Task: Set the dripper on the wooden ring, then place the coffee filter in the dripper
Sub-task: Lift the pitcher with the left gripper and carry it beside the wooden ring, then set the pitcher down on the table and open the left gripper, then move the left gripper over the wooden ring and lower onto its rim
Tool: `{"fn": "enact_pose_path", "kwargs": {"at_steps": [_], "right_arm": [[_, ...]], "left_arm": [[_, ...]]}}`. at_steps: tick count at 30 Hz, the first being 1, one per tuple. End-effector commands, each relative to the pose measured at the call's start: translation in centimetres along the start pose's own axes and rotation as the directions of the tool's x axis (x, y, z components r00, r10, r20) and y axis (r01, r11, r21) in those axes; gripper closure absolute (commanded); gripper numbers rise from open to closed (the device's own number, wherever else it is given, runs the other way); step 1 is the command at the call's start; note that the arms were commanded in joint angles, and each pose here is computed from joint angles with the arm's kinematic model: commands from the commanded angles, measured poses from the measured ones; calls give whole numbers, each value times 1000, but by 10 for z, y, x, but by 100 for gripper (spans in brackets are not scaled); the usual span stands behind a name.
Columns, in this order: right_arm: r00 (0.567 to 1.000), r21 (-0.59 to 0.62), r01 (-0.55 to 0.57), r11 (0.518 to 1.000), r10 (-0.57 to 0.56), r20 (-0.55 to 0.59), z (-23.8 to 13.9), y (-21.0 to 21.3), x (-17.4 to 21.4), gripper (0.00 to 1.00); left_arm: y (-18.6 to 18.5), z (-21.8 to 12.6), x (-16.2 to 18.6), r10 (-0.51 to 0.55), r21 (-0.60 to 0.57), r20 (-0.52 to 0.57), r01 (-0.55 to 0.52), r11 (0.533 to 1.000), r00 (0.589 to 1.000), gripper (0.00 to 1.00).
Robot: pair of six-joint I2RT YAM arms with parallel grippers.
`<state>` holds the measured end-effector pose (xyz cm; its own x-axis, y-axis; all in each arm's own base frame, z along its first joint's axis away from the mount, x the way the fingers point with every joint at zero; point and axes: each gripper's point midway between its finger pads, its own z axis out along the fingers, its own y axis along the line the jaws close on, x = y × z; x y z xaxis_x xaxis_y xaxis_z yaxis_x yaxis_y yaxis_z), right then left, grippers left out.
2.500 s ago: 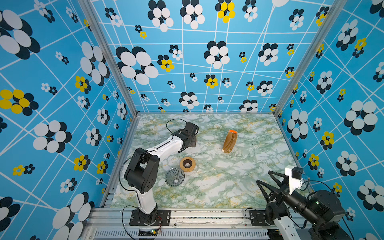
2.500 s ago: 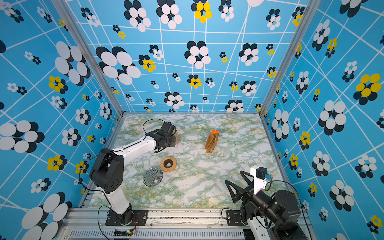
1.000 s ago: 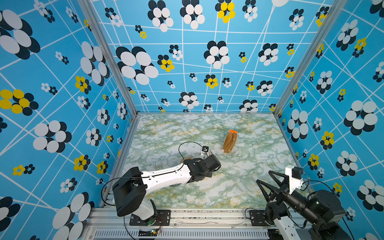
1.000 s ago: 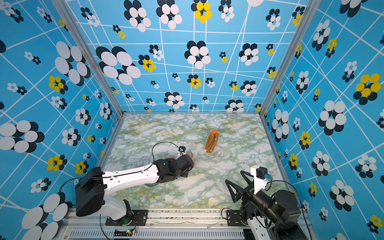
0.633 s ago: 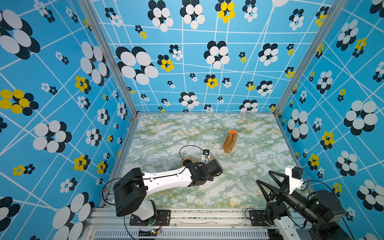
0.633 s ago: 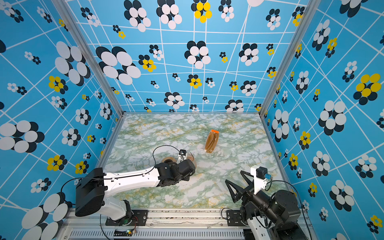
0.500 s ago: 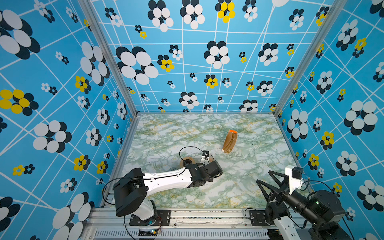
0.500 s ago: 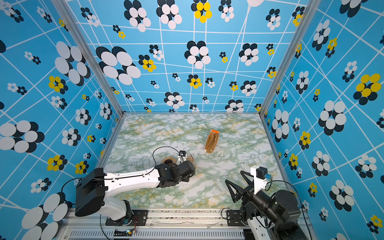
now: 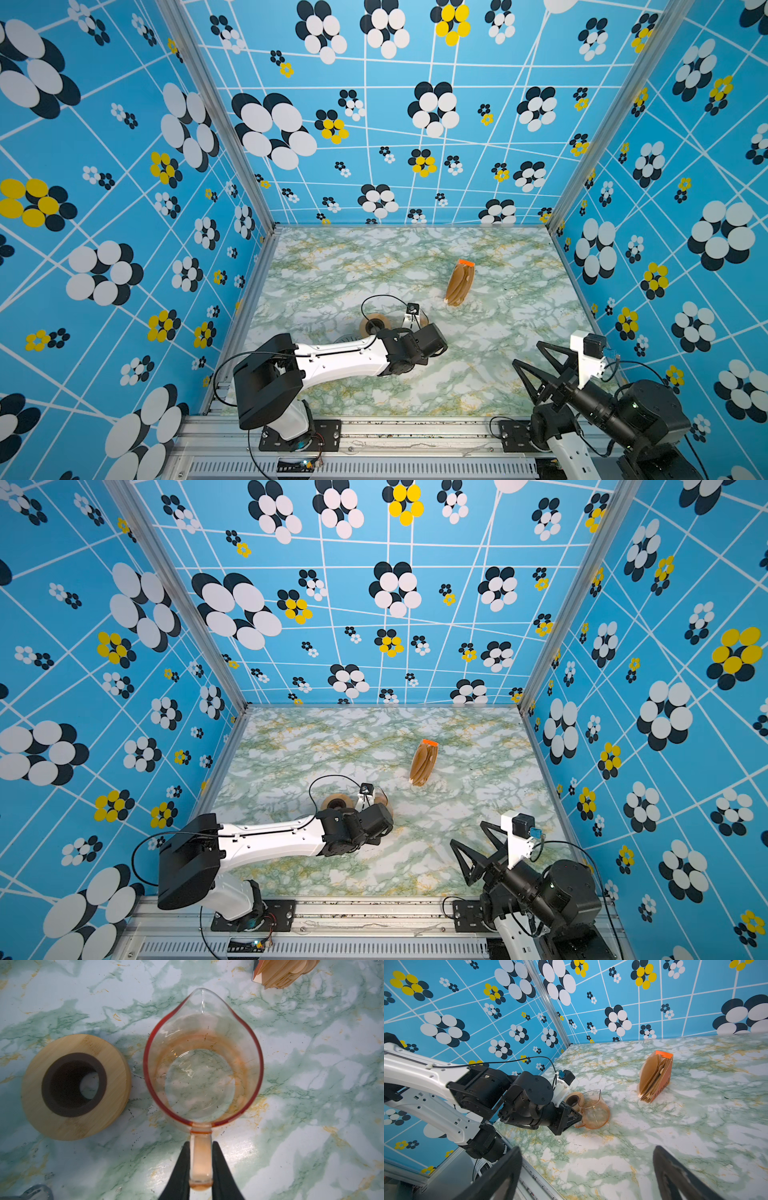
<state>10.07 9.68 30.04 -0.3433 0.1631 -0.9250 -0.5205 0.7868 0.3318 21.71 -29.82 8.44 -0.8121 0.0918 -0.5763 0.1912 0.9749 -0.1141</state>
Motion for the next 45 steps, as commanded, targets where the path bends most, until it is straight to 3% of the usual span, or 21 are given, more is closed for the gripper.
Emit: {"fn": "enact_pose_path", "kwargs": {"at_steps": [1, 11, 28, 35, 40, 45], "right_arm": [[1000, -25, 19, 1000, -19, 14, 0, 4, -2, 1], [1000, -21, 20, 1000, -20, 16, 0, 4, -2, 1], [1000, -47, 24, 999, -24, -1, 1, 8, -2, 1], [997, -132, 5, 991, -16, -76, 10, 21, -6, 1], [997, -122, -2, 993, -7, -70, 16, 19, -17, 1], [998, -48, 5, 999, -8, -56, 23, 3, -22, 1]], "left_arm": [[-8, 0, -9, -23, 10, 42, 23, 1000, 999, 87], [-14, 6, -7, -19, 13, 30, 19, 1000, 999, 85], [-13, -17, -22, -15, 37, 67, 12, 999, 998, 58], [-10, -46, -40, 1, 94, 99, -10, 995, 995, 50], [-1, -61, -56, 5, 193, 51, -15, 981, 999, 48], [22, -70, -75, -63, 293, 9, 58, 954, 998, 49]]}}
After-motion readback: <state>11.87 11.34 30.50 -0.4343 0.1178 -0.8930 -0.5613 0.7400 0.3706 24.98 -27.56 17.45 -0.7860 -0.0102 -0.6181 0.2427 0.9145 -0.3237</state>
